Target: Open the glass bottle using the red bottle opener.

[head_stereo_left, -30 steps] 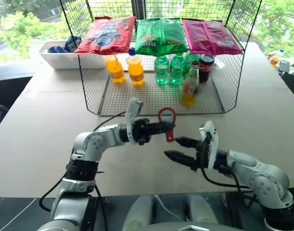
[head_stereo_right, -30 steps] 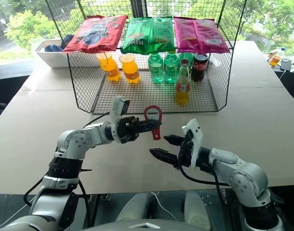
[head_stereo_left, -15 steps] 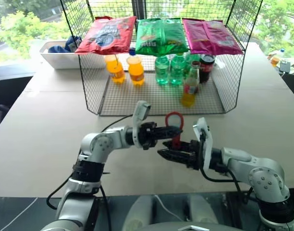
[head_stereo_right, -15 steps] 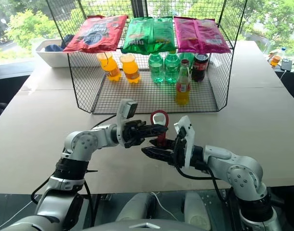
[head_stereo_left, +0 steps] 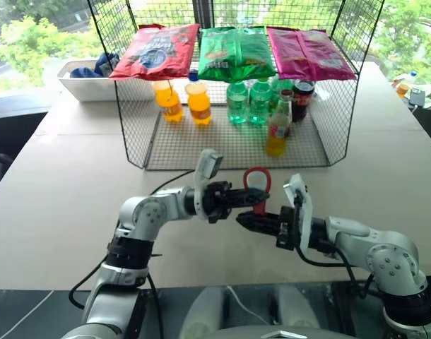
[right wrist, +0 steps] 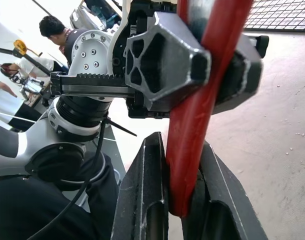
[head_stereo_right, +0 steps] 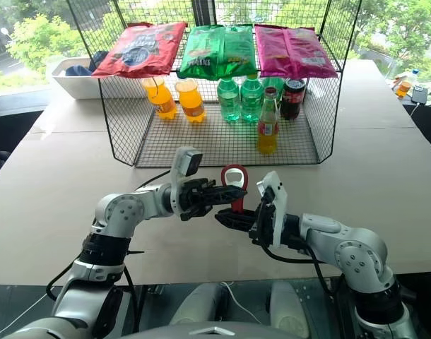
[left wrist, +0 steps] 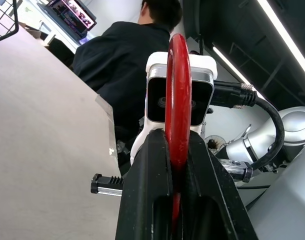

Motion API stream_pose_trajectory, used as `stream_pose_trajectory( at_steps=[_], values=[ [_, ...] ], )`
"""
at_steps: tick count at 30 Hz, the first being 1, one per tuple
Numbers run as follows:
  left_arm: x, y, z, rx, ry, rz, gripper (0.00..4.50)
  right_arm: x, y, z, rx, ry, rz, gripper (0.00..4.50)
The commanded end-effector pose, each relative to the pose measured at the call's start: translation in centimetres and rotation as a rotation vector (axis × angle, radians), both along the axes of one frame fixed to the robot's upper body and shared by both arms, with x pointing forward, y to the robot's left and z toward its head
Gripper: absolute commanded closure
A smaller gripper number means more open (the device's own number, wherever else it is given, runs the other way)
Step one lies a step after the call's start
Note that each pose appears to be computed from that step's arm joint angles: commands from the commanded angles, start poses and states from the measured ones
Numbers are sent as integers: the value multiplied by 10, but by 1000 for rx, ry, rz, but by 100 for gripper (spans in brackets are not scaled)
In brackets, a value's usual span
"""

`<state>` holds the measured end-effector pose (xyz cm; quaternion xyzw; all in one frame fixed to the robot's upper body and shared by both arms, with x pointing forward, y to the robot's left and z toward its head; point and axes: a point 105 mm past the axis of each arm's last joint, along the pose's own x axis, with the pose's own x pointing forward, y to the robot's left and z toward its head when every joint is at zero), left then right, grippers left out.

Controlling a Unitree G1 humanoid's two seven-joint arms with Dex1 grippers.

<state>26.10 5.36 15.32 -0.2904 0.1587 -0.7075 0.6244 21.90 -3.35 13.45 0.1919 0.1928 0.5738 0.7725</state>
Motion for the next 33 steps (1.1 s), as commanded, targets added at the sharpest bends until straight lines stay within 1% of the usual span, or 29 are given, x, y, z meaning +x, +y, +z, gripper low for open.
stream_pose_trajectory(
  at_steps=[1, 2, 7, 8, 9, 11, 12, 13, 15, 16, 20, 22, 24, 28, 33],
  values=[
    [10, 3, 10, -17, -59, 81, 347, 0, 0, 4, 15, -25, -25, 450],
    [11, 3, 11, -20, -60, 87, 321, 4, -3, 3, 17, -23, -59, 450],
    [20, 8, 11, -24, -83, 141, 100, 17, -28, -2, 11, -26, -215, 450],
    [22, 9, 11, -22, -91, 152, 46, 19, -37, -4, -1, -31, -254, 450],
    [25, 11, 10, -17, -100, 166, 4, 21, -45, -6, -9, -36, -295, 450],
    [31, 13, 10, -11, -121, 199, 4, 26, -62, -7, -19, -52, -372, 450],
    [40, 14, 10, -5, -143, 248, 4, 28, -70, -6, -24, -65, -409, 450],
    [56, 15, 11, 2, -195, 348, 4, 31, -79, -4, -42, -102, -453, 450],
    [80, 16, 12, 16, -274, 494, 4, 36, -90, -1, -68, -161, -506, 450],
    [93, 13, 11, 53, -322, 556, 4, 42, -95, 6, -72, -219, -553, 450],
    [126, 3, 12, 137, -461, 710, 4, 59, -105, 24, -48, -344, -673, 450],
    [140, -6, 23, 137, -552, 766, 4, 67, -108, 31, -38, -390, -732, 450],
    [148, -12, 34, 134, -632, 805, 4, 69, -109, 33, -29, -411, -761, 450],
    [154, -24, 42, 110, -699, 828, 4, 69, -105, 33, -20, -422, -776, 450],
    [153, -41, 38, 98, -737, 802, 4, 68, -101, 33, -18, -436, -794, 450]
  ],
)
